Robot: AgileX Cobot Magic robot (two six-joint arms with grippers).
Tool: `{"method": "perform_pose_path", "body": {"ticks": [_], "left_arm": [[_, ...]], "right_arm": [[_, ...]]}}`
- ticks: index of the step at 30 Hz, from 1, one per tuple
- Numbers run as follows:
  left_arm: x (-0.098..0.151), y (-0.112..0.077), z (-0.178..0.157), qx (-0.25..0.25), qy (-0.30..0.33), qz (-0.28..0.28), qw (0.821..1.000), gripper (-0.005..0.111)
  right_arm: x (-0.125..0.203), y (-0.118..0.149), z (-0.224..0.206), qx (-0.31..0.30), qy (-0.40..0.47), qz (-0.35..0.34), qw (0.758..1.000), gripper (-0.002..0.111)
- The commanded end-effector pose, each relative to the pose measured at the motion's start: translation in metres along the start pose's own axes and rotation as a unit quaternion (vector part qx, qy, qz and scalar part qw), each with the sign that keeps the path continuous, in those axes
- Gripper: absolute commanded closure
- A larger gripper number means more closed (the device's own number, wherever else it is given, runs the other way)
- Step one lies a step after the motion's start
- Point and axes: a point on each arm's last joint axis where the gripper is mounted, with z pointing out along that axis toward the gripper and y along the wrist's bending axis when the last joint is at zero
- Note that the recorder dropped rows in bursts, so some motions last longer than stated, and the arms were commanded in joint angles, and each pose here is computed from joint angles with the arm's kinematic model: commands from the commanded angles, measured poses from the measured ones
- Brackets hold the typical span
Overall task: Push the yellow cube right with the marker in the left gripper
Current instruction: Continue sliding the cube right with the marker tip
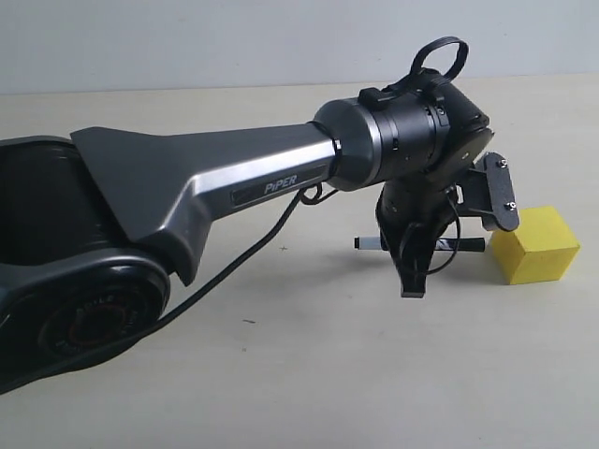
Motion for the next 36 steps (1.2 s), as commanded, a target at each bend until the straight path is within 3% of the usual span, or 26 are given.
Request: {"method": "perform_pose_path", "body": {"ticks": [1,5,13,19,25,36], "left_arm": [[0.006,0.006,-0.006,-0.021,0.027,-0.037,0.999,0.107],[0.008,0.013,-0.021,-0.066,0.039,-0.098,0.992,0.107],[0.012,0.013,-0.046,-0.04,0.041,-0.124,0.991,0.107],[0.012,0.009,-0.028,-0.028,0.058,-0.085,0.994,0.107],[0.015,0.009,-0.021,0.014,0.042,-0.061,0.997,0.107],[0.006,0.015,-0.02,0.002,-0.022,-0.04,0.999,0.107]], "right_arm": [[0.001,0.0,0.0,0.002,-0.003,-0.002,1.0,0.108],[0.001,0.0,0.0,0.002,-0.003,-0.002,1.0,0.108],[0.001,0.0,0.0,0.002,-0.003,-0.002,1.0,0.108],[0.001,0.0,0.0,0.002,-0.003,-0.002,1.0,0.108],[0.001,0.0,0.0,0.002,-0.003,-0.002,1.0,0.108],[0.001,0.0,0.0,0.002,-0.003,-0.002,1.0,0.108]]}}
